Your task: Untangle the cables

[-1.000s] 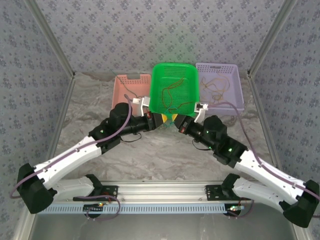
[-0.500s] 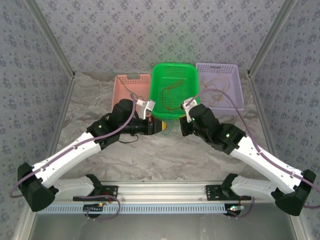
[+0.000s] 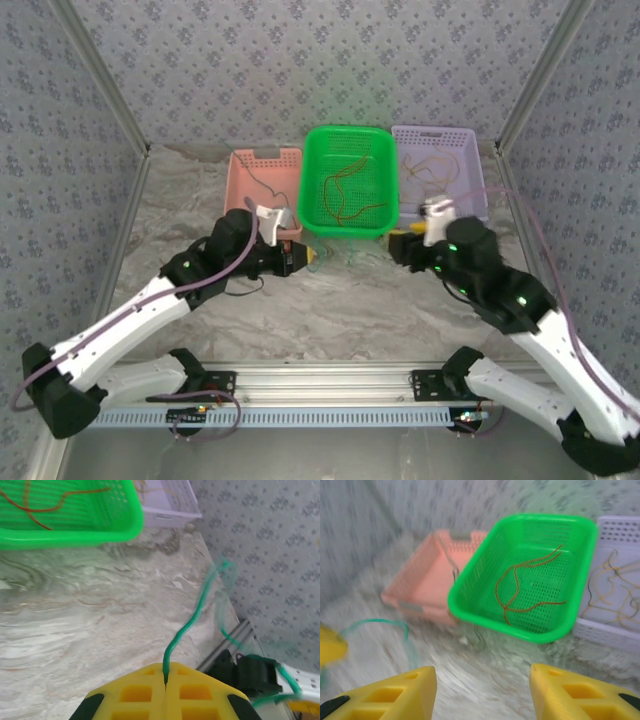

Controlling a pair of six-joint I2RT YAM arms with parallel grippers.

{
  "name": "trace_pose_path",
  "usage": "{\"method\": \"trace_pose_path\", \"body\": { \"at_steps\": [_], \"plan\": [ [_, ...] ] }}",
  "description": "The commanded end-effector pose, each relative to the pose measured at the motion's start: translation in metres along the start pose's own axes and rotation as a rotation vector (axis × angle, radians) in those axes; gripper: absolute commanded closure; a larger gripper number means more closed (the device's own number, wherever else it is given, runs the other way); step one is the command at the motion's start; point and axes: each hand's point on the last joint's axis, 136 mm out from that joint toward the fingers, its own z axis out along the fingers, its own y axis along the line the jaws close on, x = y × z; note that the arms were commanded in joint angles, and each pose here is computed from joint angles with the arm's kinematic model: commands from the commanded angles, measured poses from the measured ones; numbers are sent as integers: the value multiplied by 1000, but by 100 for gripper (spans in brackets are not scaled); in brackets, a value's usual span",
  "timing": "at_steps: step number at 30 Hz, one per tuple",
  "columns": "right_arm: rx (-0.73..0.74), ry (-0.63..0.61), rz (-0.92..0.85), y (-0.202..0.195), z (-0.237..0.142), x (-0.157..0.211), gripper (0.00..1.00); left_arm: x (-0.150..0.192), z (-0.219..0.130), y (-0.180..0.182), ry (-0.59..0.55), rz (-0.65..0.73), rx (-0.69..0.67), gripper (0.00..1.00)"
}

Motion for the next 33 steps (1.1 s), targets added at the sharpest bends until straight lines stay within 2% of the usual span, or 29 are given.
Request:
{"method": "trace_pose_path", "body": {
  "at_steps": [1, 3, 6, 11, 14, 18, 26, 33],
  "plan": [
    [-95, -40, 407, 3, -6, 10, 47, -26, -7, 2, -173, -33, 4, 100],
    [-200, -85, 568, 10, -2, 18, 48, -30, -7, 5, -216, -65, 8, 100],
    [-316, -138, 584, 26, 5, 20, 48, -30, -2, 8, -224, -114, 13, 100],
    [-241, -103, 266, 42, 16, 39, 51, -28, 6, 13, -177, -169, -33, 100],
    [-258, -76, 149, 60, 23, 40, 50, -27, 7, 12, -157, -181, -41, 100],
    [-196, -31, 30, 73, 42, 44, 49, -29, 7, 9, -152, -182, -41, 100],
    [-86, -8, -57, 78, 77, 46, 52, -26, 9, 4, -129, -177, -23, 100],
    [-37, -11, -55, 70, 91, 40, 70, -25, 13, -1, -112, -168, -3, 100]
  ]
}}
